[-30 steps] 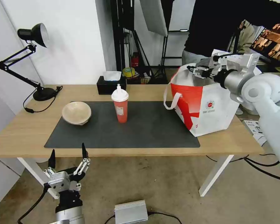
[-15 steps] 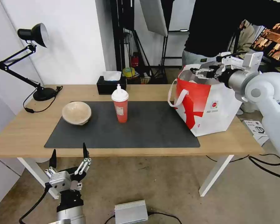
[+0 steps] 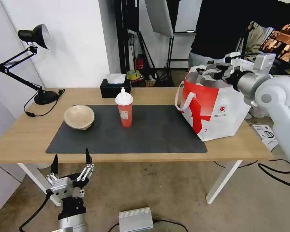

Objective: Pick up the trash from the table and place it into the takeout bag.

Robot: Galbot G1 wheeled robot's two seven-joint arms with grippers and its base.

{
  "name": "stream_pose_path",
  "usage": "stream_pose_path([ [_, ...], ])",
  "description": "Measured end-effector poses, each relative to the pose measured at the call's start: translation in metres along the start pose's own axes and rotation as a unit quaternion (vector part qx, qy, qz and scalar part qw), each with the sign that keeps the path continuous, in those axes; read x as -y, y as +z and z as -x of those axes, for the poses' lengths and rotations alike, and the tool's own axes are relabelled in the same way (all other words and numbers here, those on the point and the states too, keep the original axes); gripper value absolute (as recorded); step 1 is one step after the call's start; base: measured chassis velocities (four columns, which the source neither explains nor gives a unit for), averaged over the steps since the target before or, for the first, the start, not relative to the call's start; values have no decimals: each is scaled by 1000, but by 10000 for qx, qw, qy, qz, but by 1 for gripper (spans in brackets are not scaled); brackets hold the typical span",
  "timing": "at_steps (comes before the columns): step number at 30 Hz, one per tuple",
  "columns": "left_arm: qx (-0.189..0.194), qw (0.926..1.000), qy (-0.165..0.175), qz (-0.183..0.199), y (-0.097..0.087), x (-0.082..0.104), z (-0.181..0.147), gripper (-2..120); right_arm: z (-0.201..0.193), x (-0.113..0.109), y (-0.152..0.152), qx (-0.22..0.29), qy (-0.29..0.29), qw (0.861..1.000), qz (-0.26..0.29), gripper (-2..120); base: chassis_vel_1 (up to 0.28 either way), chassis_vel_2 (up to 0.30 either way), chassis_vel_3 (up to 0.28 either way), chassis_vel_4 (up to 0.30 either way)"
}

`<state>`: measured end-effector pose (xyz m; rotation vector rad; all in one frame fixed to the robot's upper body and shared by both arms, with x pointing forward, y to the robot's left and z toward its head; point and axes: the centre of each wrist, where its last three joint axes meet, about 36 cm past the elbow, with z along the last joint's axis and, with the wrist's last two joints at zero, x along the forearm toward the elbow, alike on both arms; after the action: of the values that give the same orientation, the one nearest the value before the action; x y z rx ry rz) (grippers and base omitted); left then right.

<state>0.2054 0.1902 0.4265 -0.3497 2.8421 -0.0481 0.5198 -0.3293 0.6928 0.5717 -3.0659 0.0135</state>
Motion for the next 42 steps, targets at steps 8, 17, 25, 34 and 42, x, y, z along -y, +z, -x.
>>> stream_pose_path([
  [8, 2, 10000, -11, -4, -2, -1, -1, 100, -21, -33, 12, 1329, 168, 9907, -253, 100, 0, 0, 0, 0],
  [17, 32, 10000, -28, -5, -5, -1, -1, 100, -57, -76, 63, 1941, -30, 9806, -271, 100, 0, 0, 0, 0],
  [25, 66, 9999, -79, -65, -6, 1, 0, 100, -109, -138, 120, 2324, -73, 9725, -167, 100, 0, 0, 0, 0],
  [34, 95, 9999, -72, -74, -7, 2, 0, 100, -142, -189, 177, 2212, 526, 9738, 50, 100, 0, 0, 0, 0],
  [42, 113, 9999, -50, -72, -5, -1, 1, 100, -164, -217, 217, 2027, 939, 9747, -95, 100, 0, 0, 0, 0],
])
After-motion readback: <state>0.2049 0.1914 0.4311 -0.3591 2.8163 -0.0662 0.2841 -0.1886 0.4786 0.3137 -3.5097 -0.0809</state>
